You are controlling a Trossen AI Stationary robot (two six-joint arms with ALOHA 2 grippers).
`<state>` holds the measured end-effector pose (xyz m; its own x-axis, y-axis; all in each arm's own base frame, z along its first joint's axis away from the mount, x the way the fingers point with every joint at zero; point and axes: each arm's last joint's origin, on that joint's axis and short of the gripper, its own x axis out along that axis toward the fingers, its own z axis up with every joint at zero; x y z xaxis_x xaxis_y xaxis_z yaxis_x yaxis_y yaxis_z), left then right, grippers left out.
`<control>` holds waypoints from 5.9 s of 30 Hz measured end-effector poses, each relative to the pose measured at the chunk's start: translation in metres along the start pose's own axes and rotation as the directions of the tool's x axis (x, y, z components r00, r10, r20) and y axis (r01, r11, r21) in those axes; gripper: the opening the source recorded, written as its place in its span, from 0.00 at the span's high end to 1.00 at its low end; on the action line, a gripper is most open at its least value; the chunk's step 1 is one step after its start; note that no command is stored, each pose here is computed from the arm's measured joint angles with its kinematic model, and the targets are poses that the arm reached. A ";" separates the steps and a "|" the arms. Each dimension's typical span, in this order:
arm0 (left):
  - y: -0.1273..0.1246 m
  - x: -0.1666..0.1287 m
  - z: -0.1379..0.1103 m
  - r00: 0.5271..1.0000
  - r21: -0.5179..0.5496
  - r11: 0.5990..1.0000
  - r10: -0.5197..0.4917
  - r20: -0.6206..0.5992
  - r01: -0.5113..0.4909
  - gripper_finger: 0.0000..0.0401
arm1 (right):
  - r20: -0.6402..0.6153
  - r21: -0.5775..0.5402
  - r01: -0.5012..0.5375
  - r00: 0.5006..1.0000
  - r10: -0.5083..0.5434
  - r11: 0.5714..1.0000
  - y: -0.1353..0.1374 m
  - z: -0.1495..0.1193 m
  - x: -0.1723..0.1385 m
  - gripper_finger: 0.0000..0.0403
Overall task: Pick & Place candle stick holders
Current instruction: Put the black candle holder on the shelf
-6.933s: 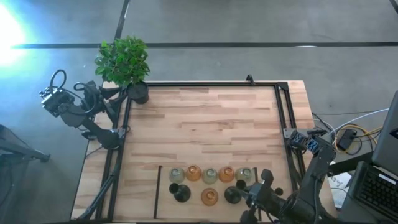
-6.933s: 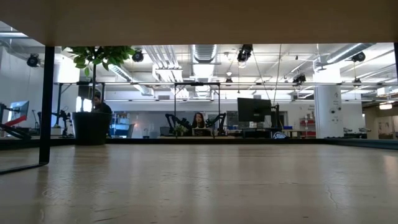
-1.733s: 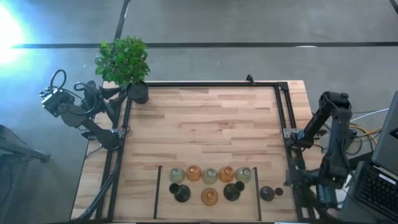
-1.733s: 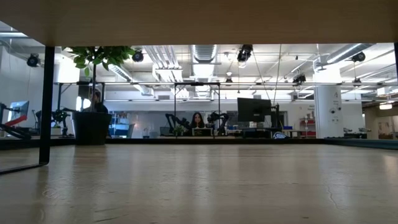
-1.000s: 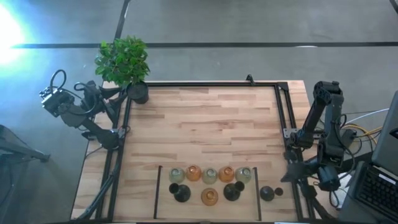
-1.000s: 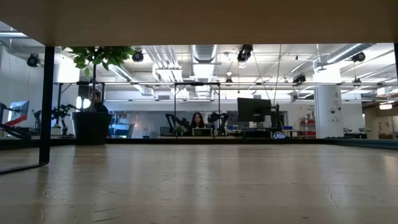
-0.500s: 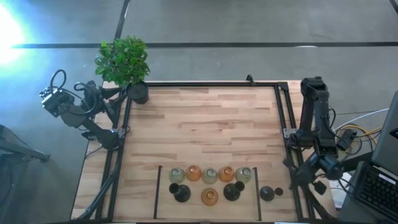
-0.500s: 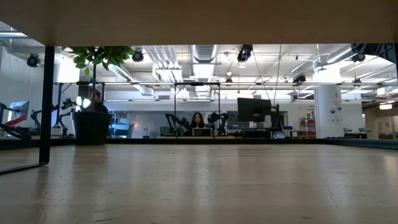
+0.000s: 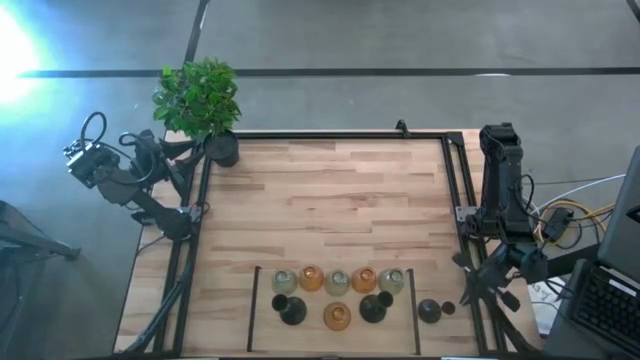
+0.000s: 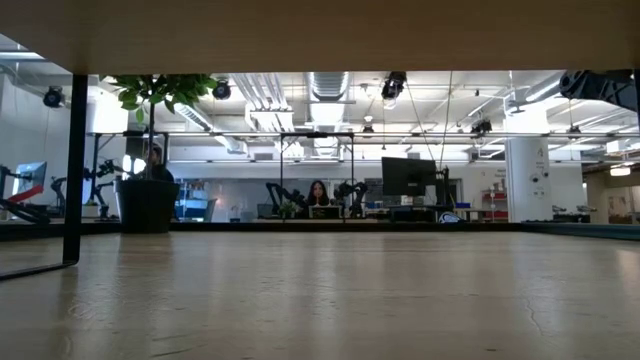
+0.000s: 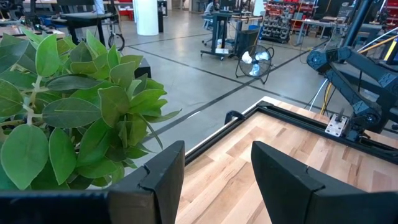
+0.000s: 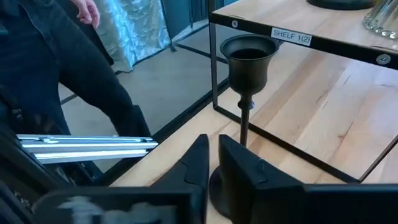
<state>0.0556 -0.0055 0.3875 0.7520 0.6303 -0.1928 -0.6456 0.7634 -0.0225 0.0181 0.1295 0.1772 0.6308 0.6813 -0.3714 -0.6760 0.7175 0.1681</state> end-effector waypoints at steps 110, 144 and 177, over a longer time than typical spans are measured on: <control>0.000 0.000 0.000 1.000 0.000 1.000 0.000 0.000 0.000 0.52 | -0.095 0.184 0.071 0.994 -0.054 0.980 -0.022 0.009 0.044 0.71; 0.000 0.000 0.000 1.000 0.000 1.000 0.000 0.000 0.000 0.52 | -0.074 0.211 0.069 0.996 -0.054 0.975 -0.025 0.017 0.045 0.98; 0.000 0.000 0.000 1.000 0.000 1.000 0.000 0.000 0.000 0.52 | 0.088 0.442 0.367 0.890 -0.447 0.819 0.017 0.269 -0.037 0.98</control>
<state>0.0556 -0.0055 0.3875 0.7520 0.6304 -0.1928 -0.6456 0.7633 -0.0223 0.0854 0.1555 0.4395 0.8973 0.2986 -0.3251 -0.1534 0.9015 0.4046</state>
